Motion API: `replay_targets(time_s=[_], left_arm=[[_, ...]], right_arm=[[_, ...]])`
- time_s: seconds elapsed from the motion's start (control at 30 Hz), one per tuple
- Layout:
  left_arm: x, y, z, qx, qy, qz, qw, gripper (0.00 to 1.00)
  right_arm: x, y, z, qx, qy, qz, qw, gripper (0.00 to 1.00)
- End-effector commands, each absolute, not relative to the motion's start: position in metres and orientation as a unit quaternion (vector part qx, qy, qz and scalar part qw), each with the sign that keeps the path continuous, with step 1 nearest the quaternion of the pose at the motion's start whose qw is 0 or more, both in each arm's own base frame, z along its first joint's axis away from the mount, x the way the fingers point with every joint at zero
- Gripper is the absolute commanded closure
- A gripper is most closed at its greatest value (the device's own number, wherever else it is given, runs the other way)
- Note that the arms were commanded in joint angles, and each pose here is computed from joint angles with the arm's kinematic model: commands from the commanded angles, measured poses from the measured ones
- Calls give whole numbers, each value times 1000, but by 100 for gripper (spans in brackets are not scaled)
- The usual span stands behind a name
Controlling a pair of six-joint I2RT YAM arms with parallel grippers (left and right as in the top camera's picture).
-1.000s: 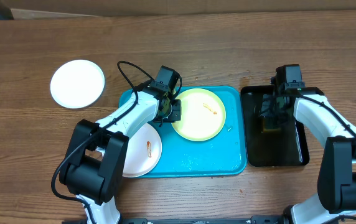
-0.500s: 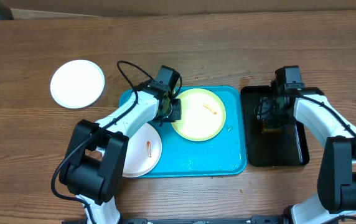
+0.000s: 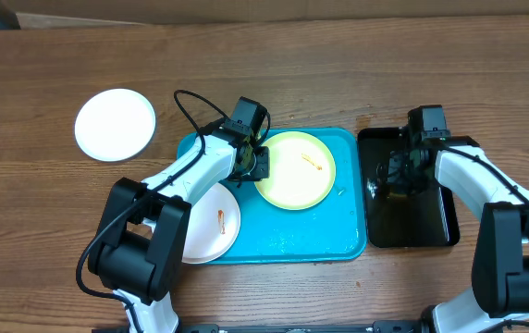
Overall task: Clean dirty plates on tray and stack at the side
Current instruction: 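Close the right gripper on the sponge and lift it toward the plate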
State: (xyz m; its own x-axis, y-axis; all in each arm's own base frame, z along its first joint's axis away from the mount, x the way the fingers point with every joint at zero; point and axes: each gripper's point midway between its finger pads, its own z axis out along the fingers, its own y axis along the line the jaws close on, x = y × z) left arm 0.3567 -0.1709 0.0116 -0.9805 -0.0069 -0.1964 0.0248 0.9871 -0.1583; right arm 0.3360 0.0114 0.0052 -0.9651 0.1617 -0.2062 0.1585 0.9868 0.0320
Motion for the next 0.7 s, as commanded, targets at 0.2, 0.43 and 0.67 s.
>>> replay_targets(time_s=[0.2,0.43,0.67], left_arm=[[364,-175,17,1,990,-87,108,80],[369,-177,19,1,989,-92,119,78],[369,-182,22,3,988,-105,115,78]], right_arm=[[352,11,23,81,988,10,133,96],[351,11,23,81,988,10,131,96],[351,11,23,81,988,10,131,93]])
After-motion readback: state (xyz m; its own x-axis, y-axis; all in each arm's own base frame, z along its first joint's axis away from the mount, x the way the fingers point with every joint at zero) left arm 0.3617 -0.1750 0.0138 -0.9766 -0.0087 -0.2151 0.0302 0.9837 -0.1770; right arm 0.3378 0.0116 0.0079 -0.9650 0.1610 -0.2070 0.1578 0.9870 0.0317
